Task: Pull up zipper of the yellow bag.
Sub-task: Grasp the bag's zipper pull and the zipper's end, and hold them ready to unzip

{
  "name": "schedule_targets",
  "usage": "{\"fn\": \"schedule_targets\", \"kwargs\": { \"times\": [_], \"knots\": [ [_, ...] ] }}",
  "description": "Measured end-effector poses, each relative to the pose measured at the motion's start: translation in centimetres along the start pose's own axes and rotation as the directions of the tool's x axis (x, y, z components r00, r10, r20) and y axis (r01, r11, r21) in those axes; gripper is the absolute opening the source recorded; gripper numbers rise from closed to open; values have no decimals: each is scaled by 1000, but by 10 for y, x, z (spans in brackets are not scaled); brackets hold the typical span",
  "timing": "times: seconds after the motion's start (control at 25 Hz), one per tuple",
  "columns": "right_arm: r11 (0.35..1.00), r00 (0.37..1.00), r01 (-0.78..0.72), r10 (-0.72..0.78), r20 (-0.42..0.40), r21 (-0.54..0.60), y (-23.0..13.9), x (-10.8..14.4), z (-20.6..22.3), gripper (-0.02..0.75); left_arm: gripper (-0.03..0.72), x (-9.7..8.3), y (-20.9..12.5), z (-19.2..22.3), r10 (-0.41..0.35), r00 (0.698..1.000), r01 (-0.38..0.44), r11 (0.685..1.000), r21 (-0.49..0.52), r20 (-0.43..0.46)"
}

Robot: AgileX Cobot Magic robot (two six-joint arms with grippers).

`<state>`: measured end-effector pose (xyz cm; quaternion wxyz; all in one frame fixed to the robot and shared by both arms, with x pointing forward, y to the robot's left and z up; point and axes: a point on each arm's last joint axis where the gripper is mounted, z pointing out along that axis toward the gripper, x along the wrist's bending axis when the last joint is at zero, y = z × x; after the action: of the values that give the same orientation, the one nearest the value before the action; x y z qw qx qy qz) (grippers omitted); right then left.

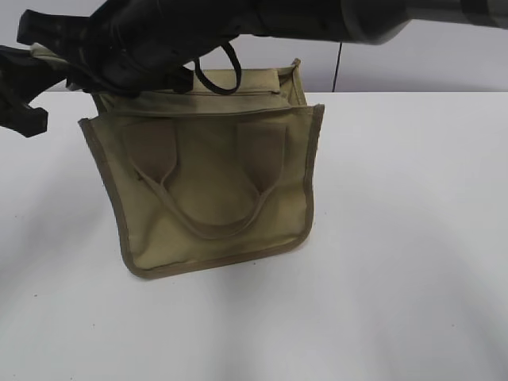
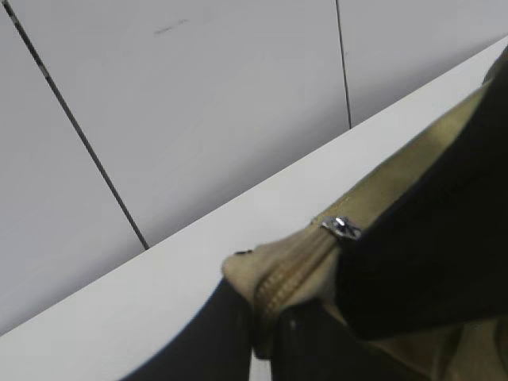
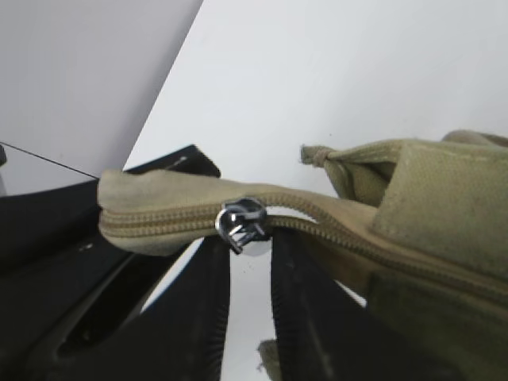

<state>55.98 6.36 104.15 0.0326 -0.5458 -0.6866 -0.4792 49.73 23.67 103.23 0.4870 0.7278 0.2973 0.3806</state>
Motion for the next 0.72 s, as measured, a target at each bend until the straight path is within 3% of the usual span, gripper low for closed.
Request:
{"fn": "schedule_targets", "kwargs": {
  "times": [0.2, 0.72],
  "knots": [
    [1000, 1000, -15, 15, 5, 7, -2, -2, 3, -3, 5, -1, 0, -1, 1, 1000, -1, 1000, 3, 11],
    [987, 997, 59, -65, 33, 147, -1, 3, -24, -13, 5, 0, -4, -1, 3, 1000, -3, 999, 51, -8]
  ]
}}
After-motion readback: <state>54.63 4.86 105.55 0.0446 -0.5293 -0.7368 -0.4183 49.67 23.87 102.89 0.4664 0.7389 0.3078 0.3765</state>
